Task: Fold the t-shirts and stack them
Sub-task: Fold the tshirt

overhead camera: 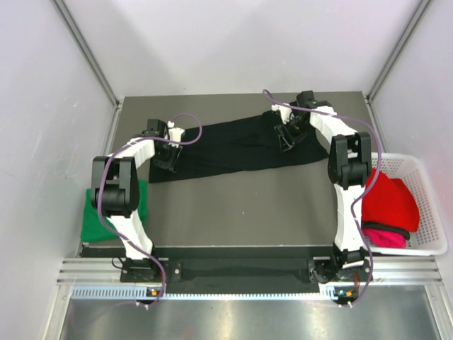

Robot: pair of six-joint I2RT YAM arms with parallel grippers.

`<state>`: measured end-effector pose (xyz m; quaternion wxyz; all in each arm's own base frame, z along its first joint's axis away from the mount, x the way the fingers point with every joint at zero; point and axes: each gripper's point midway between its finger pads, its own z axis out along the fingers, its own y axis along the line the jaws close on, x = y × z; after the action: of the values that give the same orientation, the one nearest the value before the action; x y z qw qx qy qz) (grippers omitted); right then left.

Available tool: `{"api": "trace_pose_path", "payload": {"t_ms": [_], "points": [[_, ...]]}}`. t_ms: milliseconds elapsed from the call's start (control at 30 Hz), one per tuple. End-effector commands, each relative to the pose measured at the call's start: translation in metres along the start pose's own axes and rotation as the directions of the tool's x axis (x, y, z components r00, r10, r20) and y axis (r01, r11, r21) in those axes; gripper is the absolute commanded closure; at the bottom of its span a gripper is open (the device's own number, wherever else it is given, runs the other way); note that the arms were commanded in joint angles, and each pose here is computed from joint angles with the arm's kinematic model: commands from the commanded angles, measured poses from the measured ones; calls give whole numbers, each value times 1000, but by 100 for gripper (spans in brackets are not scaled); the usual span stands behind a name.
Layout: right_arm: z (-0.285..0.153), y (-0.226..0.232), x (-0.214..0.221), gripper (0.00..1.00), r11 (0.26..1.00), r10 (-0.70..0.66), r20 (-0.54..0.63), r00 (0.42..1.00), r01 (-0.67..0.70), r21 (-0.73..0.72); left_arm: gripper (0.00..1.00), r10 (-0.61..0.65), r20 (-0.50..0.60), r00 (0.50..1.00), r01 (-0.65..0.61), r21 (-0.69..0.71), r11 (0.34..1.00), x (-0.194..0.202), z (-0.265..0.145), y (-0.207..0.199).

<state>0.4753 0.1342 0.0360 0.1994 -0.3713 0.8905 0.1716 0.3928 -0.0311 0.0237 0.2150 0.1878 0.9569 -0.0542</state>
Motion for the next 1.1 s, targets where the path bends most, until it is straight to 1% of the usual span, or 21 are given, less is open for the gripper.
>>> {"api": "trace_pose_path", "payload": {"t_ms": [0, 200, 300, 333, 467, 567, 667, 767, 800, 900, 1000, 1067], "points": [[-18, 13, -24, 46, 999, -54, 58, 997, 54, 0, 58, -13, -65, 998, 15, 32, 999, 24, 1, -9], [-8, 9, -28, 50, 998, -55, 51, 997, 55, 16, 58, -15, -68, 998, 17, 31, 999, 26, 1, -9], [-8, 10, -33, 57, 998, -57, 67, 996, 56, 15, 58, -14, -72, 997, 16, 31, 999, 27, 2, -9], [-8, 11, -34, 61, 998, -59, 68, 996, 58, 14, 58, -15, -71, 997, 17, 29, 999, 27, 2, -9], [-8, 12, -37, 62, 998, -65, 72, 995, 64, 17, 58, -21, -77, 997, 24, 34, 999, 27, 4, -9], [-12, 13, -42, 59, 998, -68, 87, 994, 66, 26, 58, -20, -81, 997, 23, 38, 999, 29, 5, -10], [-19, 12, -50, 61, 996, -84, 110, 990, 79, 48, 59, -21, -82, 996, 24, 42, 999, 29, 6, -11], [-20, 11, -51, 70, 995, -88, 109, 990, 82, 58, 59, -21, -84, 996, 25, 42, 999, 30, 6, -11], [-20, 10, -51, 77, 995, -84, 106, 991, 77, 62, 59, -21, -84, 996, 25, 41, 999, 30, 6, -11], [-26, 9, -55, 89, 994, -88, 119, 989, 79, 78, 59, -21, -84, 996, 25, 41, 999, 31, 5, -11], [-37, 8, -63, 93, 991, -102, 143, 984, 88, 103, 59, -21, -85, 996, 25, 42, 999, 30, 5, -11], [-45, 9, -71, 93, 988, -117, 164, 980, 98, 118, 59, -21, -83, 996, 25, 43, 999, 30, 5, -12]]}}
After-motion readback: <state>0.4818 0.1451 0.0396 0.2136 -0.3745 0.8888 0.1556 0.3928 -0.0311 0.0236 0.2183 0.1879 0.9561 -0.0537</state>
